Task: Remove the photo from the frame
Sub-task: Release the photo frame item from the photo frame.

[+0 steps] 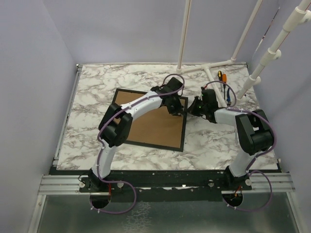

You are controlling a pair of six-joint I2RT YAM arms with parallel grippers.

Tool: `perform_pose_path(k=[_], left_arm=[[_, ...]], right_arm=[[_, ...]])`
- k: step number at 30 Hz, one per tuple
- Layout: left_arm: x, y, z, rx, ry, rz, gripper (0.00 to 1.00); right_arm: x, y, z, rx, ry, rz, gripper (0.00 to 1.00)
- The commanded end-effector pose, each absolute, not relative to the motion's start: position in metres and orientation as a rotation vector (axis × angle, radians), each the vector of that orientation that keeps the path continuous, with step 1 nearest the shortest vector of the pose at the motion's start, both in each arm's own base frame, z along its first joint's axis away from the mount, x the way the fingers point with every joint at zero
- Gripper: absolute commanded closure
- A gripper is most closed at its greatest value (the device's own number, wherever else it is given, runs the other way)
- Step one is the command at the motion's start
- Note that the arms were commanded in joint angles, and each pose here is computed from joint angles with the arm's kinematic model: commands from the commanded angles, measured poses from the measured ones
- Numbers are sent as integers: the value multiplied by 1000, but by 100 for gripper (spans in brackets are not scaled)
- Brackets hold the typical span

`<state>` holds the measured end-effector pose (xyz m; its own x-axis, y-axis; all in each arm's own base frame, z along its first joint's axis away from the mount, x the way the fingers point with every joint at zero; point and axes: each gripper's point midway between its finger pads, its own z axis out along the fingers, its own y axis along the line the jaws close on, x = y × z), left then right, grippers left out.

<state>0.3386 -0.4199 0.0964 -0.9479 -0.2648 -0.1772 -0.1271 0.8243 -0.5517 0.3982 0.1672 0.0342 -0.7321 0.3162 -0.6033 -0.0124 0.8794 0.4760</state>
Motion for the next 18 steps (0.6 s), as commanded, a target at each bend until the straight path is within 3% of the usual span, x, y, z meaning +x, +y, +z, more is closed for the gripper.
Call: perform_pose_path(k=[1,10,15,18], left_arm=[[337,-423,206,13,2510,-1323,100],[326,-358,207,156,2461,-1382,100],[315,-329,204,132,2456,-1338,100],[303,-308,199,90,2454,-1276,100]], right_arm=[[377,198,31,164,2390,771,99],[379,193,42,125,2350,764,96],[388,186,58,117,2302,734,86],[397,183,69,77,2285,689,72]])
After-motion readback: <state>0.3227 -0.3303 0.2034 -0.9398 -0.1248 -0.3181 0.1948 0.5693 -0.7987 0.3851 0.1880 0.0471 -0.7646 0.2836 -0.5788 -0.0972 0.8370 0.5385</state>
